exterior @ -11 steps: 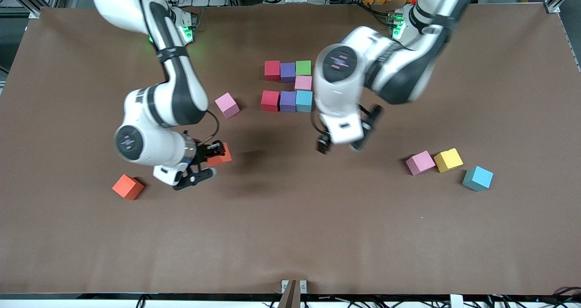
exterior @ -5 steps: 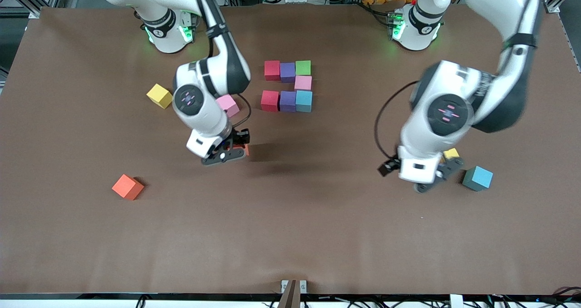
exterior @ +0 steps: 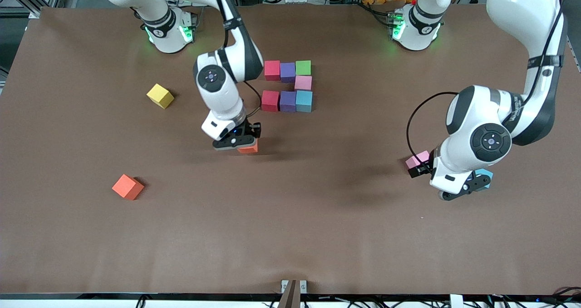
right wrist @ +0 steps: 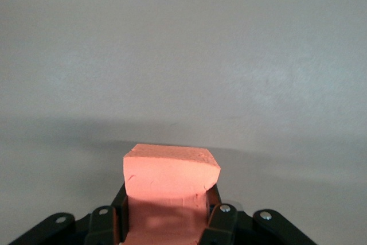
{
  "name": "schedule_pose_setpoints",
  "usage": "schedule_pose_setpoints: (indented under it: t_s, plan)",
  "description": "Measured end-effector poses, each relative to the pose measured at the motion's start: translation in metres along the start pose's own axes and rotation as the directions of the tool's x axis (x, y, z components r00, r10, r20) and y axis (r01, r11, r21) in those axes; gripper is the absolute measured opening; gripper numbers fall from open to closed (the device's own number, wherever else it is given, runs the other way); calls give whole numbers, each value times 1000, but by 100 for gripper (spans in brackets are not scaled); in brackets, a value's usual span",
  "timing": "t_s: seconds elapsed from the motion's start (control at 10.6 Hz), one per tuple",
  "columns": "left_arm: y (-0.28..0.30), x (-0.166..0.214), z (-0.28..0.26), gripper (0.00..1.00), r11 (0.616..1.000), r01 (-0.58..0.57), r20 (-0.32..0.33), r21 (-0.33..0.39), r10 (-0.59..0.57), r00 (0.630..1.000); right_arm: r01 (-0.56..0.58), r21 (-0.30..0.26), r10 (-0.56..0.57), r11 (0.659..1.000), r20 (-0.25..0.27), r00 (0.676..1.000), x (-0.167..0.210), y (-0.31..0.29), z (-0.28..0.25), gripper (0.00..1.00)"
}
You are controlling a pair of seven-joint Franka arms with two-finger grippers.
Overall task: Form number 2 with 11 blocks
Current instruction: 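Lower the orange cube with the right gripper while the left gripper reaches the pink cube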
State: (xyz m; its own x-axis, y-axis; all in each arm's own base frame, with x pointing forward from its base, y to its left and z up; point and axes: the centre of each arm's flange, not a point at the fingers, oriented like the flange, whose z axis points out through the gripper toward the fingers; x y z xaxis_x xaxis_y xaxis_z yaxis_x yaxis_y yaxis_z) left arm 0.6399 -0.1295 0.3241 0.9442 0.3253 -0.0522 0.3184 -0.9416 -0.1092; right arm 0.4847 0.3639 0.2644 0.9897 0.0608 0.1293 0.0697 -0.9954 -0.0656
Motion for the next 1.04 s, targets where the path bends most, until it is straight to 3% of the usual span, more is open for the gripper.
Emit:
schedule_pose_setpoints:
  t_s: [0.19,0.47,1.04]
  plan:
    - [-17,-9,35,100,999,-36,-13,-7,35,999,-25,-3,25,1000,-18,1000,-21,-13,8,53]
    - [-32,-8,44,100,998,-53,-24,-13,53,998,-32,-12,31,999,-66,997,-51,-19,22,53]
    - [-42,-18,88,100,998,-47,-40,-51,45,998,-74,-17,73,997,-51,996,-95,-50,32,53]
